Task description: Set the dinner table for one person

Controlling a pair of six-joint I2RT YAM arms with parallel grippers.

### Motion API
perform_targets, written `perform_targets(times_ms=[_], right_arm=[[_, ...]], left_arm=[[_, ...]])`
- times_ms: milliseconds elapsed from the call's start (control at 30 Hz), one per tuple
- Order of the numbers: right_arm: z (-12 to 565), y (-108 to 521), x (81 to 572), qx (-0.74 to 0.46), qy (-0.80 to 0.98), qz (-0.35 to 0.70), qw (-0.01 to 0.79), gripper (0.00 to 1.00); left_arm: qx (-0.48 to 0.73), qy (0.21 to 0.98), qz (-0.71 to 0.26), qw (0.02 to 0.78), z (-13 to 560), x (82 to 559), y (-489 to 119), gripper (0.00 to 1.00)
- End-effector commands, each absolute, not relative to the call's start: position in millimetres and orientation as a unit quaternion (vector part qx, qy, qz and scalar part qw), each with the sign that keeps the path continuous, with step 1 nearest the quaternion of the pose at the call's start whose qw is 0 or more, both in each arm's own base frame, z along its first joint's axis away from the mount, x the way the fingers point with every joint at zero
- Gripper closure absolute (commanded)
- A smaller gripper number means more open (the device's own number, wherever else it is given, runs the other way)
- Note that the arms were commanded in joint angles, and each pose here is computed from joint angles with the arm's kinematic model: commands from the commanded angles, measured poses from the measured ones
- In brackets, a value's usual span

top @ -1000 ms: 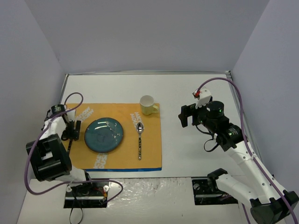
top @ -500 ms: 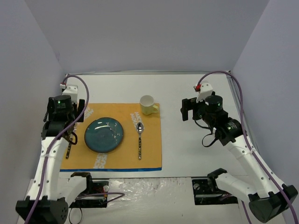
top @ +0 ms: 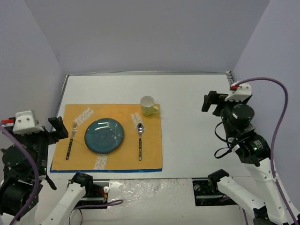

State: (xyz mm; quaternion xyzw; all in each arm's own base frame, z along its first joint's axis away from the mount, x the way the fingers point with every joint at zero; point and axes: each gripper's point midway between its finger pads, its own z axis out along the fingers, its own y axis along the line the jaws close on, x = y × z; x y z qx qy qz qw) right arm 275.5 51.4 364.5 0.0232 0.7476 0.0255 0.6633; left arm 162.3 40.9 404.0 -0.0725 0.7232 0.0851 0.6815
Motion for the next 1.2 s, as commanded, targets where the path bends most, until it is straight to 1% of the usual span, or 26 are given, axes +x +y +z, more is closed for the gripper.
perform_targets(times_ms=[0, 100, 167, 333, 500, 633, 1167], right_arm=[[409.8, 17.7, 245.0, 0.081, 0.689, 0.011, 0.720, 0.00], [412.6, 11.4, 227.2, 0.077, 0.675, 0.018, 0.733, 0.00], [415.9, 2.5, 212.9, 0.100, 0.660, 0.027, 0.744, 0.00], [404.5, -8.6, 202.2, 0.126, 0.656, 0.023, 0.744, 0.00], [382.5, -15.2, 204.9, 0.141, 0.670, 0.000, 0.729, 0.00], [364.9, -8.5, 215.6, 0.129, 0.690, -0.007, 0.713, 0.00], [369.2, 4.6, 224.0, 0.102, 0.697, 0.008, 0.709, 0.00]], left_arm=[[-0.074, 0.734, 0.089, 0.670, 394.7, 136.9, 48.8, 0.03], [-0.065, 0.735, 0.075, 0.671, 387.1, 117.2, 50.4, 0.03], [-0.065, 0.744, 0.074, 0.661, 376.0, 105.6, 53.5, 0.03], [-0.076, 0.753, 0.066, 0.650, 358.4, 85.4, 58.3, 0.03], [-0.098, 0.767, 0.074, 0.629, 340.8, 69.8, 67.6, 0.03], [-0.118, 0.757, 0.068, 0.639, 337.6, 57.9, 73.1, 0.03], [-0.139, 0.753, 0.077, 0.638, 336.5, 54.8, 79.8, 0.03]])
